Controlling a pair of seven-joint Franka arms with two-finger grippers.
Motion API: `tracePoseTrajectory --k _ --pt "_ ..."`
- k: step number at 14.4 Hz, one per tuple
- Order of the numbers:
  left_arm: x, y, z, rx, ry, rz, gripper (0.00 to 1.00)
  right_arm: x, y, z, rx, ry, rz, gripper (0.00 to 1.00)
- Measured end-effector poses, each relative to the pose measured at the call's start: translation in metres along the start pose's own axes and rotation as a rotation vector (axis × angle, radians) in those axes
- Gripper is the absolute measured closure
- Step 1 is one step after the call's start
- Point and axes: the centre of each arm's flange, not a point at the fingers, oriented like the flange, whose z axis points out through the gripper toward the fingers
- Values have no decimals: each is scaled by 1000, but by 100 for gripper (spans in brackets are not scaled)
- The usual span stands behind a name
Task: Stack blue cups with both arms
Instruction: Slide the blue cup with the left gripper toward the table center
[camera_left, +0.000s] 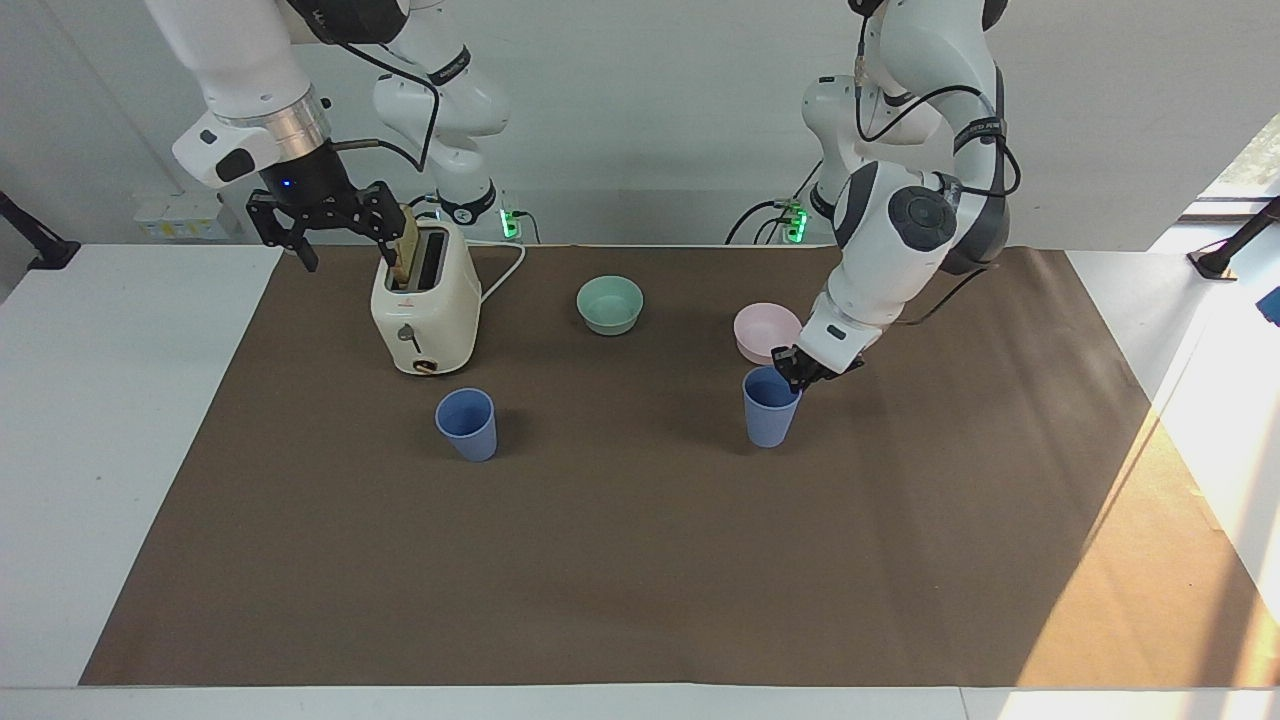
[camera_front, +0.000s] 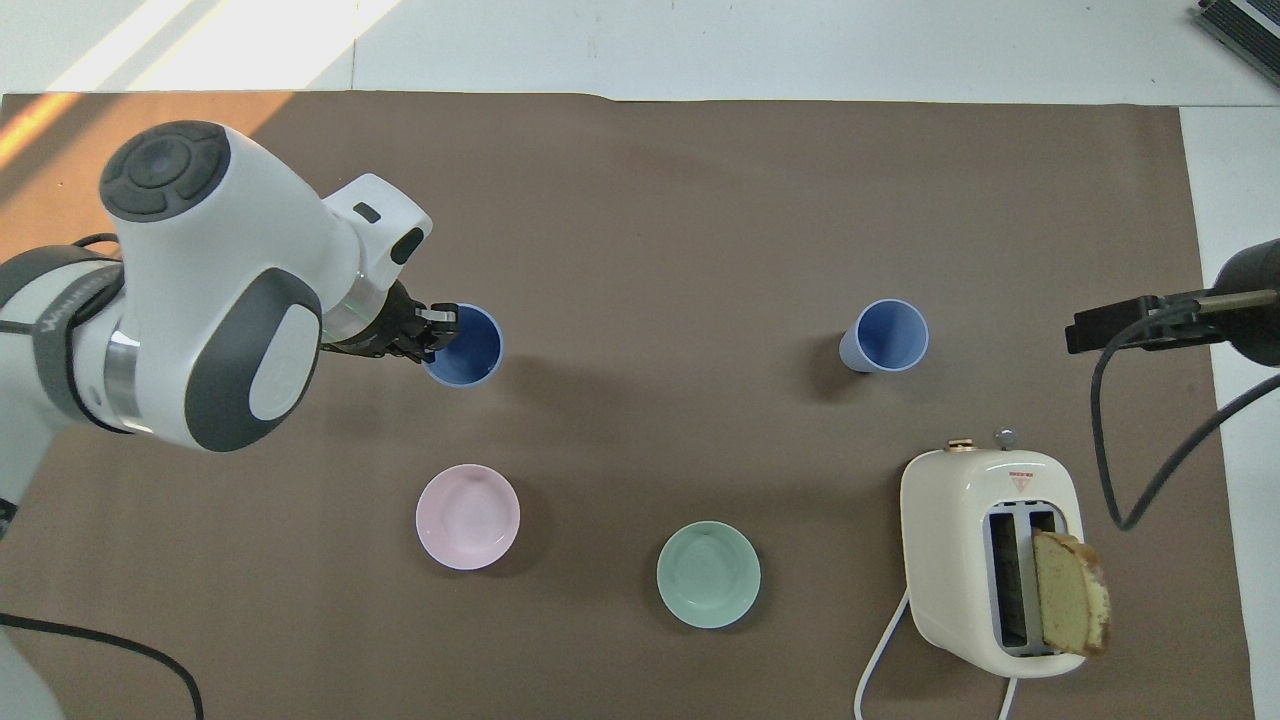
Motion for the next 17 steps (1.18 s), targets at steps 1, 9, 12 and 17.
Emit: tracePoseTrajectory --k 1,9,12,17 --pt "2 0 6 1 -3 0 95 0 0 0 0 0 0 0" --pt "2 0 20 8 -24 15 77 0 0 0 0 0 0 0" --pt "2 -1 20 8 -25 15 44 0 0 0 0 0 0 0" --pt "6 -12 0 12 -33 17 0 0 -2 0 1 0 -3 0"
